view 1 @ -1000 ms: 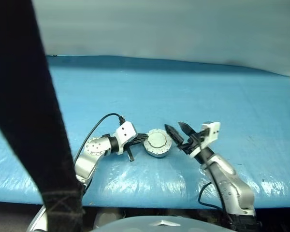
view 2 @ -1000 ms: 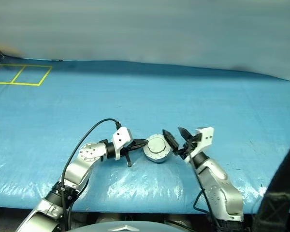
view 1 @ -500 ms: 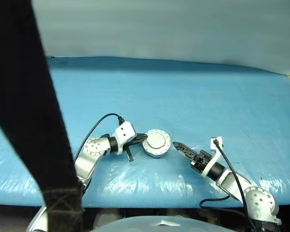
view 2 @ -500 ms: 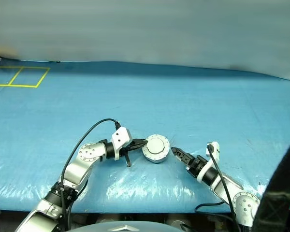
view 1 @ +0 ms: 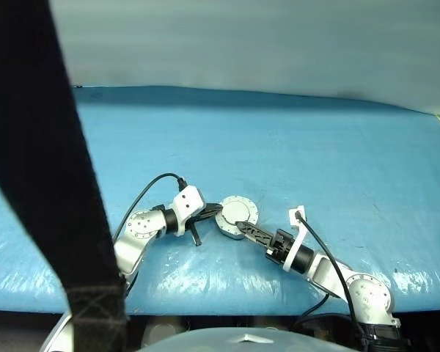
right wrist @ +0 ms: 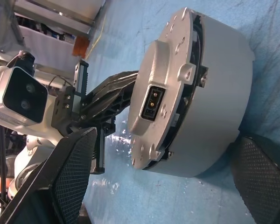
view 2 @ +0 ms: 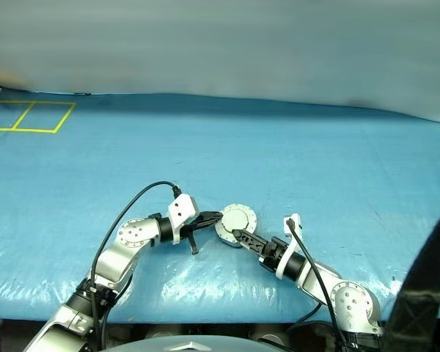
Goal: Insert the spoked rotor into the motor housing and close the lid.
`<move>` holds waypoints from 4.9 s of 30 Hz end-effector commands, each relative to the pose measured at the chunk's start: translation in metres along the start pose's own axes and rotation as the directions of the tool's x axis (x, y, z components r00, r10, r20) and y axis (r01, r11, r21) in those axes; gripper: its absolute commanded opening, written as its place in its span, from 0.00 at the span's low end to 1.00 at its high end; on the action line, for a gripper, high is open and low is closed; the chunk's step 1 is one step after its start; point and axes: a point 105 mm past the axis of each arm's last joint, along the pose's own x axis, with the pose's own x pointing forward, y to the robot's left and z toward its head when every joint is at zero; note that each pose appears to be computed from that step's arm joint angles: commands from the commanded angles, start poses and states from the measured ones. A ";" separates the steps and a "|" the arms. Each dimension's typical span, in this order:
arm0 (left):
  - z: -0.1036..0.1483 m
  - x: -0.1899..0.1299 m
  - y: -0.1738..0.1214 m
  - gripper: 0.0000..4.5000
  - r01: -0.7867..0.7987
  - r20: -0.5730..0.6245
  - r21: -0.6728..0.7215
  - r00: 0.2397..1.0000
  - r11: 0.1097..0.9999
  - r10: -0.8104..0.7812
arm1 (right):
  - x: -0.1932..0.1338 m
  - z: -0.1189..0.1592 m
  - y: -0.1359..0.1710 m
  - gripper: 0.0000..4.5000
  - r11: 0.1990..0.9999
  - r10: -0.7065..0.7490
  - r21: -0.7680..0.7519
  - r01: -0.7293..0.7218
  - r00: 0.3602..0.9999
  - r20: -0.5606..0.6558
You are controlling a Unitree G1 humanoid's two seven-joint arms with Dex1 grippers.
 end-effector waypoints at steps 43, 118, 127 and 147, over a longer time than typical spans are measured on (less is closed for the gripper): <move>0.016 -0.079 0.035 0.00 -0.196 0.142 -0.389 0.953 0.900 0.269 | 0.034 0.017 0.011 0.34 0.997 0.043 0.061 -0.054 0.985 0.168; 0.059 -0.046 0.018 1.00 0.403 0.543 -0.830 0.744 0.386 0.389 | 0.041 0.028 0.114 0.28 0.877 0.462 0.088 -0.472 0.880 0.114; 0.056 -0.041 0.025 0.60 0.362 0.523 -0.836 0.751 0.411 0.402 | 0.043 0.028 0.109 0.28 0.892 0.431 0.093 -0.443 0.894 0.124; 0.055 -0.046 0.054 0.59 0.234 0.449 -0.878 0.703 0.417 0.552 | 0.051 0.036 0.100 0.57 0.930 0.360 0.004 -0.367 0.914 0.188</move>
